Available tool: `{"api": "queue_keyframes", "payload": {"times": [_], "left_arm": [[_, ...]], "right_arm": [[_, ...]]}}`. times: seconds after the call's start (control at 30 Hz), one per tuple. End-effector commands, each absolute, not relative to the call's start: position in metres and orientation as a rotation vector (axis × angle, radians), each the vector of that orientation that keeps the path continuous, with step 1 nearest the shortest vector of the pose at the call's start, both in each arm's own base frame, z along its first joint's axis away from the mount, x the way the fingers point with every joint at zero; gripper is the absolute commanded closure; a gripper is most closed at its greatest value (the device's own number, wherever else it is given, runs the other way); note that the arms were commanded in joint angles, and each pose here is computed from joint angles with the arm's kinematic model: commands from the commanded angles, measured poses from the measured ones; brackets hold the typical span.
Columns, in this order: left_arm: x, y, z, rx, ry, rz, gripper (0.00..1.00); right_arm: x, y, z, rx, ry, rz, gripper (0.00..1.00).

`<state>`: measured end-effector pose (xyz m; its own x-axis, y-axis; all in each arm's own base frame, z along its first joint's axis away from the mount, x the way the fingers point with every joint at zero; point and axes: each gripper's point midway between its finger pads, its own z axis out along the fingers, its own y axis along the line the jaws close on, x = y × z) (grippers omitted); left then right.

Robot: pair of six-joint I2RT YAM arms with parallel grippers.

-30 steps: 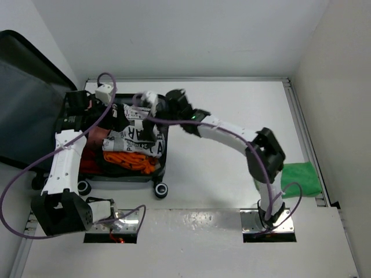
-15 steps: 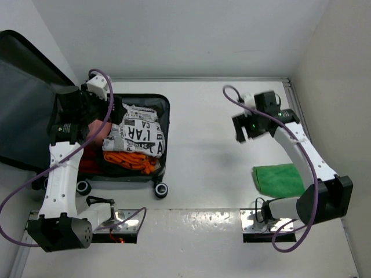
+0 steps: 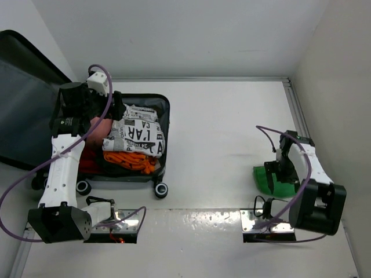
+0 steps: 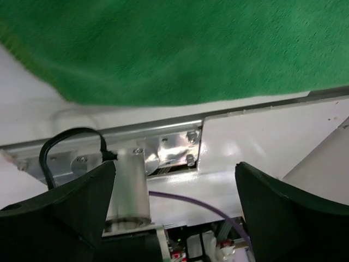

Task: Pack the luggage

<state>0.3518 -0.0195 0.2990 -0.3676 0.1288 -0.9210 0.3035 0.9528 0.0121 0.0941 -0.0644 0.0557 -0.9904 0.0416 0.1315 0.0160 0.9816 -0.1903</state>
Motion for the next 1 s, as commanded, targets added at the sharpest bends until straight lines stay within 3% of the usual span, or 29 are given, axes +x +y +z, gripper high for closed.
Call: {"api": "queue_keyframes", "payload": {"times": [0.0, 0.13, 0.3, 0.47, 0.57, 0.6, 0.7, 0.77, 0.97], "left_arm": [[0.358, -0.022, 0.321, 0.308, 1.888, -0.176, 0.02], [0.363, -0.022, 0.318, 0.295, 1.897, -0.186, 0.02], [0.368, -0.018, 0.313, 0.275, 1.91, -0.19, 0.02], [0.372, -0.012, 0.315, 0.247, 1.907, -0.169, 0.02], [0.374, -0.01, 0.316, 0.229, 1.91, -0.169, 0.02], [0.374, -0.01, 0.316, 0.229, 1.91, -0.169, 0.02], [0.377, -0.009, 0.317, 0.214, 1.913, -0.166, 0.02], [0.377, -0.009, 0.322, 0.216, 1.901, -0.163, 0.02], [0.372, -0.004, 0.336, 0.215, 1.865, -0.13, 0.02]], "right_arm": [[0.121, -0.085, 0.055, -0.041, -3.038, 0.313, 0.09], [0.147, -0.092, 0.041, -0.059, -3.072, 0.191, 0.01], [0.144, -0.078, 0.004, 0.008, -3.013, 0.079, 0.01], [0.138, -0.069, -0.025, 0.129, -3.019, 0.075, 0.08], [0.151, -0.066, -0.034, 0.101, -3.079, 0.02, 0.24], [0.161, -0.066, -0.032, 0.111, -3.1, 0.027, 0.49], [0.186, -0.055, -0.024, 0.189, -3.146, -0.028, 0.93], [0.212, -0.045, -0.009, 0.213, -3.207, -0.097, 0.99], [0.348, 0.029, 0.112, 0.372, -3.622, -0.441, 1.0]]}}
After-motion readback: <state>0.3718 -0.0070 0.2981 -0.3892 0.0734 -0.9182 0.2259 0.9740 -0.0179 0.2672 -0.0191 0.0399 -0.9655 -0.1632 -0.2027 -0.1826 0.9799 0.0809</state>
